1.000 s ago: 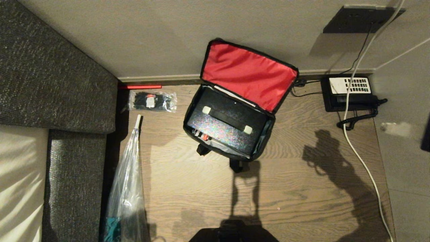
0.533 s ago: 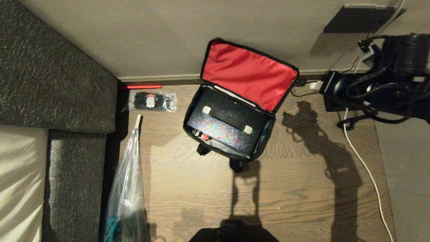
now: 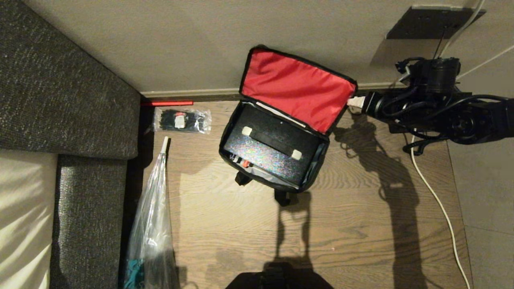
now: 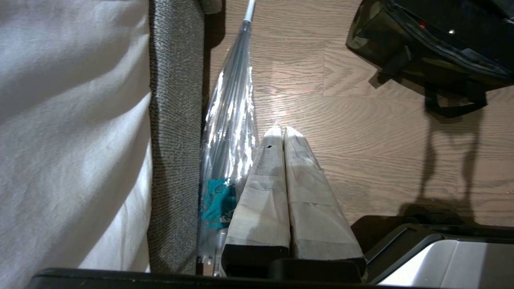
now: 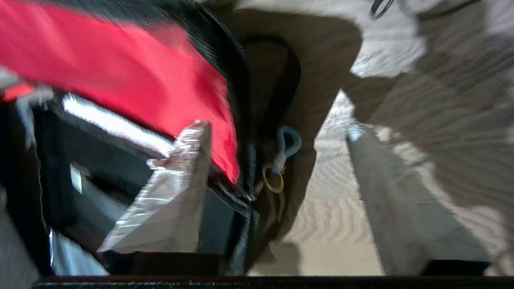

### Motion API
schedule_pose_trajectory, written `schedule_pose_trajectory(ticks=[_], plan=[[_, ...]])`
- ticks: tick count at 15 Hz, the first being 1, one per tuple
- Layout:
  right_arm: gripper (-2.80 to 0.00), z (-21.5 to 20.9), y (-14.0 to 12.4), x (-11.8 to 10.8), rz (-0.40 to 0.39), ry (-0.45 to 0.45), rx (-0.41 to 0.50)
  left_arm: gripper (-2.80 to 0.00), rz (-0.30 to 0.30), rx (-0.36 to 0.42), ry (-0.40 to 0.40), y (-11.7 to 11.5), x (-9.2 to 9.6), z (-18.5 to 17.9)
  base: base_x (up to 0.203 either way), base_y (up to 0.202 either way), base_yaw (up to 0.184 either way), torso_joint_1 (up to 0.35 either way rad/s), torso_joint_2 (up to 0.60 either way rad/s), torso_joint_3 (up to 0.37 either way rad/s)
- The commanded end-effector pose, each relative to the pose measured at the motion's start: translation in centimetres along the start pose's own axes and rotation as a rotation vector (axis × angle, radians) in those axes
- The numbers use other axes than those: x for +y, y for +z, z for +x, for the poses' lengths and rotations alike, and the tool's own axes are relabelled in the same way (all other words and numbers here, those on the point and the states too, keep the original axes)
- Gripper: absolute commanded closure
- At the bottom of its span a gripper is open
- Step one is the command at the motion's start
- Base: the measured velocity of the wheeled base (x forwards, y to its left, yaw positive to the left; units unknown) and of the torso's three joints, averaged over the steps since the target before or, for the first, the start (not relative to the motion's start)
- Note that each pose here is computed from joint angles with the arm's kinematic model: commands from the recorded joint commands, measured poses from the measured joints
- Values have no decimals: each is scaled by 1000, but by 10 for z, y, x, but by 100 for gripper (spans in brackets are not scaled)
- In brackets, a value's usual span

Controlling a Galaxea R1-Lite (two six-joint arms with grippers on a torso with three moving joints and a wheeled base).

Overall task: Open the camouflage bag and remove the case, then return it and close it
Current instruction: Place the black box back

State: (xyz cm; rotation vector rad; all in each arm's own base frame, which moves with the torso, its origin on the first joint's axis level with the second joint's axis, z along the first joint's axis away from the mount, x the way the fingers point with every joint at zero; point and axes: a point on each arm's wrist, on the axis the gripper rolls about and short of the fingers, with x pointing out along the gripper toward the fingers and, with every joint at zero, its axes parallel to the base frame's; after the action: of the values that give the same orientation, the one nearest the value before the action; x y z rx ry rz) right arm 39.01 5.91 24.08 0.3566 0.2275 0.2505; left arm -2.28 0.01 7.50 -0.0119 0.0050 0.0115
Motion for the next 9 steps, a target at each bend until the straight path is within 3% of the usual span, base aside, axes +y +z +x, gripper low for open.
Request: schedule_pose_trajectory(ticks=[1, 5, 7, 9], plan=[[-280, -3, 1, -6, -12, 43, -1, 0, 0, 1, 2, -1, 0, 0, 0, 0, 0, 0, 0, 0], [-280, -1, 15, -2, 220, 150, -82, 0, 0, 1, 2, -1, 0, 0, 0, 0, 0, 0, 0, 0], [-280, -1, 19, -2, 274, 187, -115, 0, 0, 1, 2, -1, 0, 0, 0, 0, 0, 0, 0, 0], [-280, 3, 20, -1, 434, 287, -118, 0, 0, 1, 1, -1, 0, 0, 0, 0, 0, 0, 0, 0]])
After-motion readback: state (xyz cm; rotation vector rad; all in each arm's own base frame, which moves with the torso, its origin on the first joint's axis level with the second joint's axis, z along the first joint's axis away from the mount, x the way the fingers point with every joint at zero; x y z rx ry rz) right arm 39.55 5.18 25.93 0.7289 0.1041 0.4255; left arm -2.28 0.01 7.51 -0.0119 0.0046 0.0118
